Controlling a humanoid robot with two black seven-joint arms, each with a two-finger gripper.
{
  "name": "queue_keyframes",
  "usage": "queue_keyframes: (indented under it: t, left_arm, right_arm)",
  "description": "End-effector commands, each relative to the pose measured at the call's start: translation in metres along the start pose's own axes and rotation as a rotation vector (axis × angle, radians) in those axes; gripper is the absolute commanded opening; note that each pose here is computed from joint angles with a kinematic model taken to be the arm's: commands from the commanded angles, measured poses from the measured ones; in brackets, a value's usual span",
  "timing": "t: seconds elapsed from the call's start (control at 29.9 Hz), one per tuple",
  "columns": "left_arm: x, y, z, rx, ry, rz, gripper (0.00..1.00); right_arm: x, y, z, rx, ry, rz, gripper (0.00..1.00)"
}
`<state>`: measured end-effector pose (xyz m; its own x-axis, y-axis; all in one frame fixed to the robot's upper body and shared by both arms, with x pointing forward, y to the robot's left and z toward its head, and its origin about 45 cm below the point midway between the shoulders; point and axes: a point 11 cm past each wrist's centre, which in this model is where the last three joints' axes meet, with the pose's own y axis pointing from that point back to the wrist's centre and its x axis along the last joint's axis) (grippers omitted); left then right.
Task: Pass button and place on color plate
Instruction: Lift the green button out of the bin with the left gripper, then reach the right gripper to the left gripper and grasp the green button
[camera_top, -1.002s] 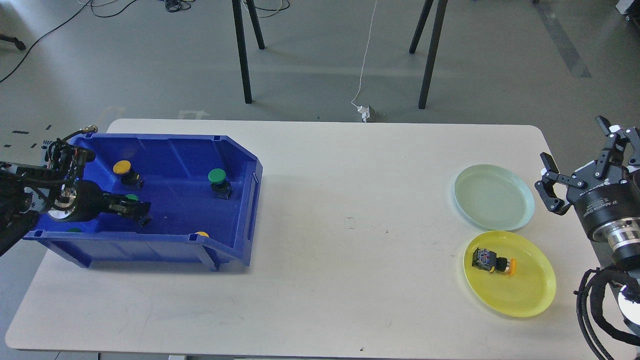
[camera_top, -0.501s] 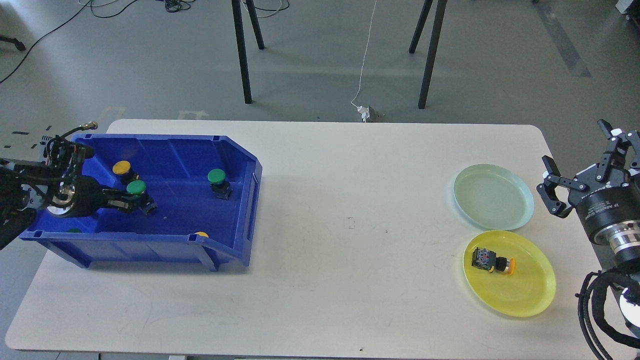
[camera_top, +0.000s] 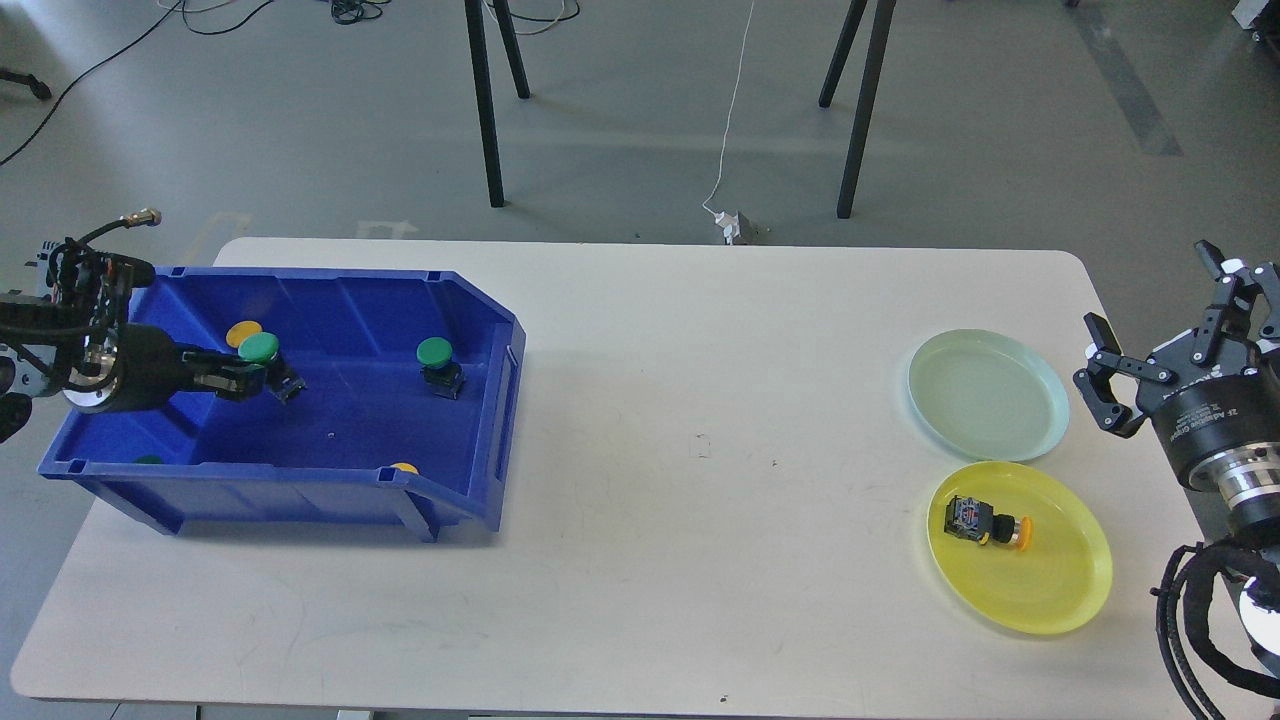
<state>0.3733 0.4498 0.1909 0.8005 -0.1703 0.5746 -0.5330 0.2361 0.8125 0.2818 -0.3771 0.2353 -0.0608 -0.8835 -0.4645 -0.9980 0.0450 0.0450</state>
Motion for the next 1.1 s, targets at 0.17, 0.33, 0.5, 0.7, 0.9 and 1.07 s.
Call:
queue_keyframes:
  t: [0.17,0.33,0.5,0.7,0.9,1.07]
  left_arm:
    - [0.068,0.070,0.070,-0.334,0.165,0.219,0.05]
    - [0.117,0.097,0.136,-0.666,0.297,0.382,0.05]
    - [0.133,0.066,0.201,-0.918,0.407,0.363,0.05]
    - [0.126,0.011,0.244,-1.001,0.503,0.305,0.05]
    - [0.121,-0.001,0.259,-1.034,0.534,0.287,0.05]
    - [0.123,-0.003,0.262,-1.036,0.537,0.308,0.05]
  right_arm:
    - [0.001,-0.001,0.005,-0.028,0.028,-0.020,0.98]
    - [-0.033,-0.006,0.004,-0.094,0.043,-0.296,0.98]
    - [-0.070,-0.011,-0.019,-0.143,0.068,-0.583,0.98]
    - [-0.122,-0.027,-0.006,-0.247,0.074,-0.784,0.98]
    - [-0.155,-0.067,0.019,-0.278,0.125,-0.810,0.98]
    - [-0.173,-0.081,0.055,-0.336,0.079,-0.820,0.98]
